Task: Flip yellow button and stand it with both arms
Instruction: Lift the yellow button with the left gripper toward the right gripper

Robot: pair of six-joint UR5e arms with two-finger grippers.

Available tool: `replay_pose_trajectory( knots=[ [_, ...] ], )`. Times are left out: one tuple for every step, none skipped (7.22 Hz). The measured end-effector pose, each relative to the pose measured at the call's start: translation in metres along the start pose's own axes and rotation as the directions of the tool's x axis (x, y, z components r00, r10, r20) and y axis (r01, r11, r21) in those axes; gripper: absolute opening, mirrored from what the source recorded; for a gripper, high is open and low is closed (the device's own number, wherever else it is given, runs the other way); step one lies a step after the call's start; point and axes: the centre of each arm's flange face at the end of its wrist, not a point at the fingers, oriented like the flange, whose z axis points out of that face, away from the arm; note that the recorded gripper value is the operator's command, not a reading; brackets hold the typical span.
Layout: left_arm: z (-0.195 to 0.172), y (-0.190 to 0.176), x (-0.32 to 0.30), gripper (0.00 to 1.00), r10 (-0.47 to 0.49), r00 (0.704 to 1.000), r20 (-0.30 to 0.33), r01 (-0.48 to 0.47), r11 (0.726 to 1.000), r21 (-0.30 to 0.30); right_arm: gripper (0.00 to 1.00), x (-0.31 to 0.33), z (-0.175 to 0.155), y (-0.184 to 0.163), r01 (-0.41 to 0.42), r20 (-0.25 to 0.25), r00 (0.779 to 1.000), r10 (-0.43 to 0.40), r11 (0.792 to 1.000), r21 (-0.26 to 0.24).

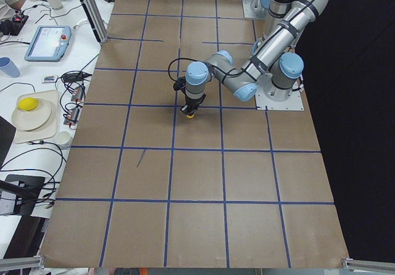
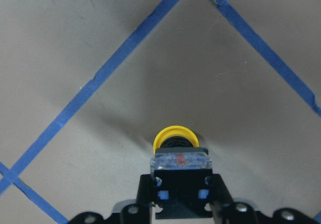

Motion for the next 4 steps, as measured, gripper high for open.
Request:
replay_pose_trajectory(
  knots=[
    [-0.017, -0.028, 0.016, 0.28, 0.016, 0.998, -0.058, -0.012, 0.998, 0.062, 1.0, 0.0, 0.0, -0.001, -0.005, 0.003, 1.0, 0.005, 1.0, 0.004],
    [-0.041, -0.065, 0.035, 0.28, 0.024, 0.993, -0.113, -0.012, 0.994, 0.107, 1.0, 0.0, 0.001, -0.002, -0.01, 0.005, 1.0, 0.01, 1.0, 0.001],
    [-0.067, -0.103, 0.055, 0.28, -0.017, 0.981, -0.192, 0.046, 0.988, 0.146, 1.0, 0.0, 0.003, -0.001, -0.011, 0.007, 1.0, 0.011, 1.0, -0.006],
    [-0.089, -0.138, 0.074, 0.29, -0.09, 0.957, -0.277, 0.14, 0.977, 0.164, 1.0, -0.001, 0.004, 0.0, -0.019, 0.009, 1.0, 0.019, 1.0, -0.01]
  ],
)
